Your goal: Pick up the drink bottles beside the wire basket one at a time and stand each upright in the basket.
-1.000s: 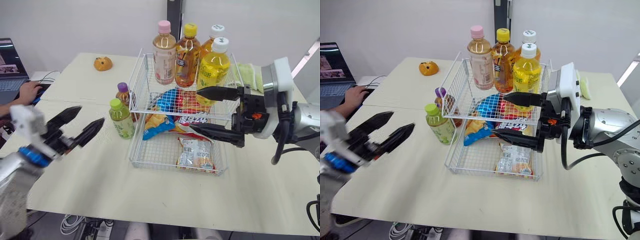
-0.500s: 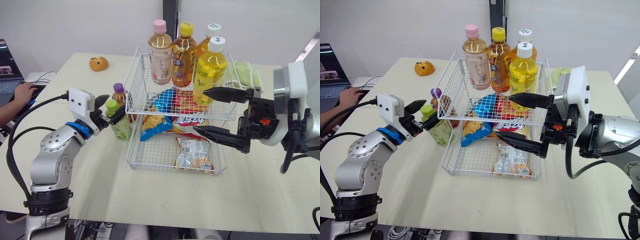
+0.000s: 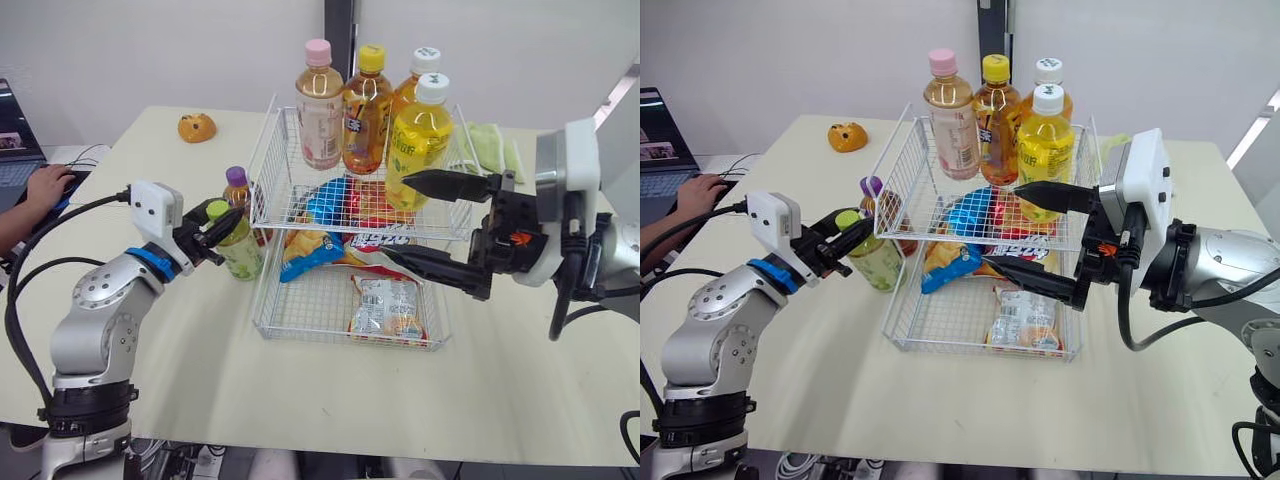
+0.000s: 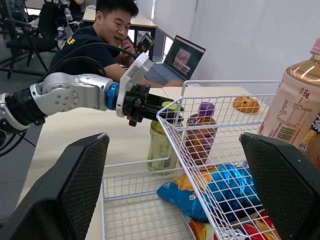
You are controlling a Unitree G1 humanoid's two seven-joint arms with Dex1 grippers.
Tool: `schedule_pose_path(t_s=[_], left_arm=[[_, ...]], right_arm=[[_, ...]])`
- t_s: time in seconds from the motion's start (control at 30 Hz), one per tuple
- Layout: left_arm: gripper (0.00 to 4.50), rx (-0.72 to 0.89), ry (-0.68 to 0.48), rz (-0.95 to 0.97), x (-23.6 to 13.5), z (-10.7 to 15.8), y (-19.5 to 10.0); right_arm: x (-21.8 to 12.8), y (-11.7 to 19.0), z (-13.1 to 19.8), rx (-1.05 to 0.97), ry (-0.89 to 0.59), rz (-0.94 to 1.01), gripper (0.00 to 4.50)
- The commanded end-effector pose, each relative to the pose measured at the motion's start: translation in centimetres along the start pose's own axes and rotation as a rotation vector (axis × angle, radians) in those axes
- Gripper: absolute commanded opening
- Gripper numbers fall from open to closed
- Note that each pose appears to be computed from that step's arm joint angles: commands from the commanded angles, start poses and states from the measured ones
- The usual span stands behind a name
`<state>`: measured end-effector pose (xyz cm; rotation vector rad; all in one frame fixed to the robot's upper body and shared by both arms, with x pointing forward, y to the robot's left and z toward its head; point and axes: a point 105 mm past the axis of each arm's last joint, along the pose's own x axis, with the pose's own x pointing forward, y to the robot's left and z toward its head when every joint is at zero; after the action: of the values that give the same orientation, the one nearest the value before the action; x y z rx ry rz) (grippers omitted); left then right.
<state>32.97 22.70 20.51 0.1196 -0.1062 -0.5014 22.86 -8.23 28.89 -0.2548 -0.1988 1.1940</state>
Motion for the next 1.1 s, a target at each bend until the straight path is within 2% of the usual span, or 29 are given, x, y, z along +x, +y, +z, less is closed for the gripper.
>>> schedule_pose_path(t_s=[0.03,0.33,0.5,0.63,0.83,1.1], left_arm=[[1.36,0.066,-0.113,-0.018,-2.0,5.5,1.4],[1.36,0.056,-0.173,-0.217,-5.0,16.0,2.3],[1.36,0.1,-0.223,-0.316,-5.1,20.9,1.7],[1.36,0.128,-0.307,-0.422,-4.2,24.6,0.4],[1.36,0.123,-0.411,-0.614,-1.5,28.3,-2.7],[1.36,0.096,-0.446,-0.824,3.0,28.3,-6.5]], right_arm=[[0.0,-0.4,1.0,-0.044,-0.041,-0.004,4.5],[0.5,-2.1,0.9,-0.056,-0.057,-0.011,4.5],[0.7,-2.4,0.8,-0.067,-0.065,-0.023,4.5],[0.7,-2.6,0.7,-0.079,-0.064,-0.05,4.5],[0.3,-2.7,0.7,-0.095,-0.062,-0.095,4.5],[-0.6,-2.5,0.6,-0.105,-0.046,-0.181,4.5]])
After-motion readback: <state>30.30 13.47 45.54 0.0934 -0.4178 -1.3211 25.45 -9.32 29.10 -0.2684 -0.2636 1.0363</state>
